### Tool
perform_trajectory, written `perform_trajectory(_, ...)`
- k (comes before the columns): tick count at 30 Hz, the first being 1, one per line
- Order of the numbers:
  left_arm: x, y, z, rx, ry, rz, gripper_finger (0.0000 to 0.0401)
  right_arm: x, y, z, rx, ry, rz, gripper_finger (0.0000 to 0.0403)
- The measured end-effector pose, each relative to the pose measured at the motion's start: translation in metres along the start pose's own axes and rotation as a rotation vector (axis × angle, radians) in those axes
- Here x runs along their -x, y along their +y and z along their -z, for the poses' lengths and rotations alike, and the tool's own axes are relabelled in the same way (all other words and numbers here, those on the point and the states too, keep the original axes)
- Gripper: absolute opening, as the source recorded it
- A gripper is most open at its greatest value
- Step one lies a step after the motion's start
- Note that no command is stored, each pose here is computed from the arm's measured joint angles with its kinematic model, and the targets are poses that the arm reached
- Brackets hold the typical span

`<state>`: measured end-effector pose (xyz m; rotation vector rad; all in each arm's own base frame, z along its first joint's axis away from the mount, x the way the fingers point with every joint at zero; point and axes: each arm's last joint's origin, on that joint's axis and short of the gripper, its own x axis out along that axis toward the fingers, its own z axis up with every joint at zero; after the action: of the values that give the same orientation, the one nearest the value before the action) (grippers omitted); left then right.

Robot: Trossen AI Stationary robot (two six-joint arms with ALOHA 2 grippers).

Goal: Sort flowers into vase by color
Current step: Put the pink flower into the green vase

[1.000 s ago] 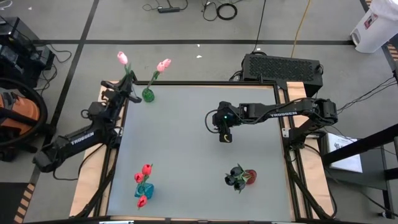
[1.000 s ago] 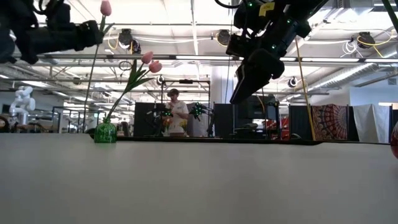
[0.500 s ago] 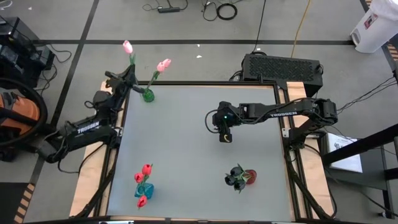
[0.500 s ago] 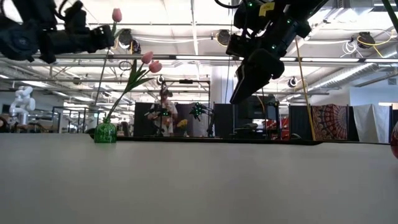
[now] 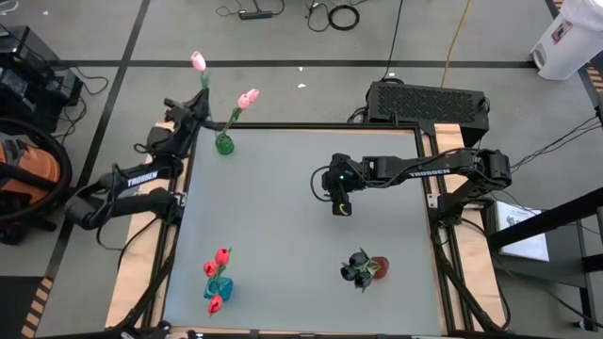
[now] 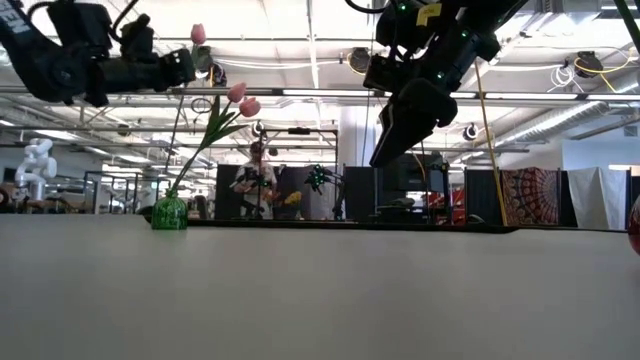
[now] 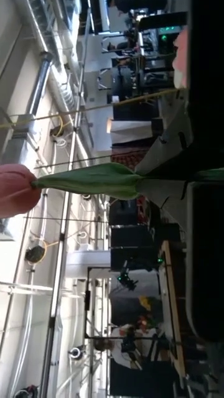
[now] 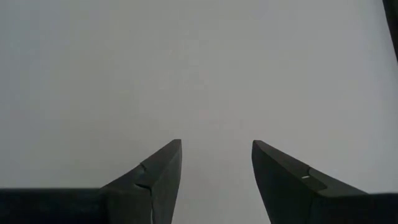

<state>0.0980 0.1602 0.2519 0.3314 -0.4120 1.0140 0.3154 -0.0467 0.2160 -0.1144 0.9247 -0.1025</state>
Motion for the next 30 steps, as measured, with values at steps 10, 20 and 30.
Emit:
perform_trajectory(10,-0.008,0.006,0.013,-0.018,0.009,-0.007,0.0006,0.0,0.0,0.0,0.0,0.0,0.0,0.0187)
perform_trajectory(20,-0.01,0.009,0.021,-0.023,0.011,-0.002,0.0006,0.0,0.0,0.0,0.001,0.0,0.0,0.0187)
perform_trajectory(30,-0.013,0.008,0.032,-0.004,0.033,0.001,0.0006,0.0,0.0,0.0,0.001,0.0,0.0,0.0187)
